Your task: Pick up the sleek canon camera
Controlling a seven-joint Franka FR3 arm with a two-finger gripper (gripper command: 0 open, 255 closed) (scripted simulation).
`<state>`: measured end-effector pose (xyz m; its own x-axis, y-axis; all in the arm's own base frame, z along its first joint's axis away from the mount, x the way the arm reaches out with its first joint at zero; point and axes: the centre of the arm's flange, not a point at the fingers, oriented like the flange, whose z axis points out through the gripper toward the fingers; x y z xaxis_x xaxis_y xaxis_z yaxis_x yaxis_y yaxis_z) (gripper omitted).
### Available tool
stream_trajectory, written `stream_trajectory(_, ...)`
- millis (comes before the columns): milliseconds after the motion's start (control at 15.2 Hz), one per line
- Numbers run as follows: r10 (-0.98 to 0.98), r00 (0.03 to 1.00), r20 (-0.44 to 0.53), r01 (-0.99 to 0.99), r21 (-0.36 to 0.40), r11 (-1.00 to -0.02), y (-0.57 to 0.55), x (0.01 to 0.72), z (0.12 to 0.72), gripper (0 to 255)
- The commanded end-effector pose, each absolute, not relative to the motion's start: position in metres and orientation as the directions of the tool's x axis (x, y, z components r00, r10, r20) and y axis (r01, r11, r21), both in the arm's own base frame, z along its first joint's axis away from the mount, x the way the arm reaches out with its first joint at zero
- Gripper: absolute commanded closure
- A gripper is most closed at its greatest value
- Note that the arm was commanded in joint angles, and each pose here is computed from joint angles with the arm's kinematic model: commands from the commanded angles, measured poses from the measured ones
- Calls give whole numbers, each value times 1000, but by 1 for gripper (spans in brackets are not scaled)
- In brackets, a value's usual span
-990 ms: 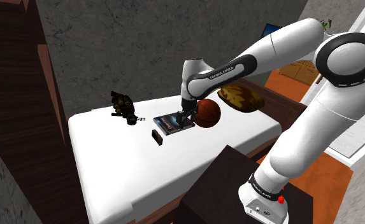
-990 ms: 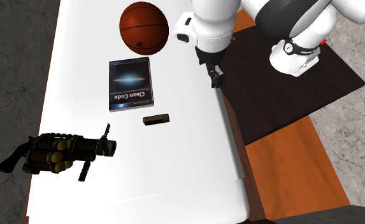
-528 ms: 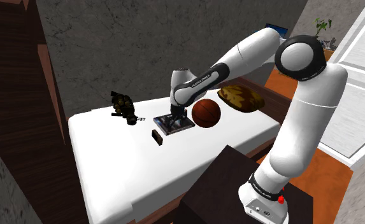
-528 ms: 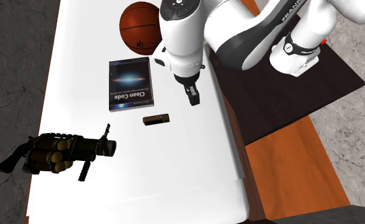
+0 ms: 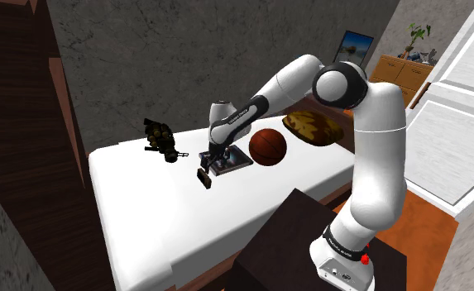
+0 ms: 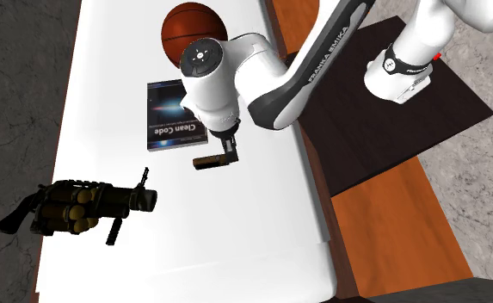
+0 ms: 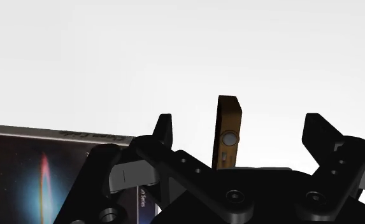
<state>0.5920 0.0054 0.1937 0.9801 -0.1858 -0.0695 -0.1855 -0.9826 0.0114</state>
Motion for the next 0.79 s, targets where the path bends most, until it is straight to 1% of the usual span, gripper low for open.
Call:
stream_trajectory(0, -205, 977, -63, -205, 8, -979, 3, 609, 174, 0)
stream_trajectory(396, -258, 965, -45, -259, -3, -966, -8, 659, 122, 0)
stream_trajectory(726, -258, 965, -45, -259, -3, -966, -8, 659, 96, 0)
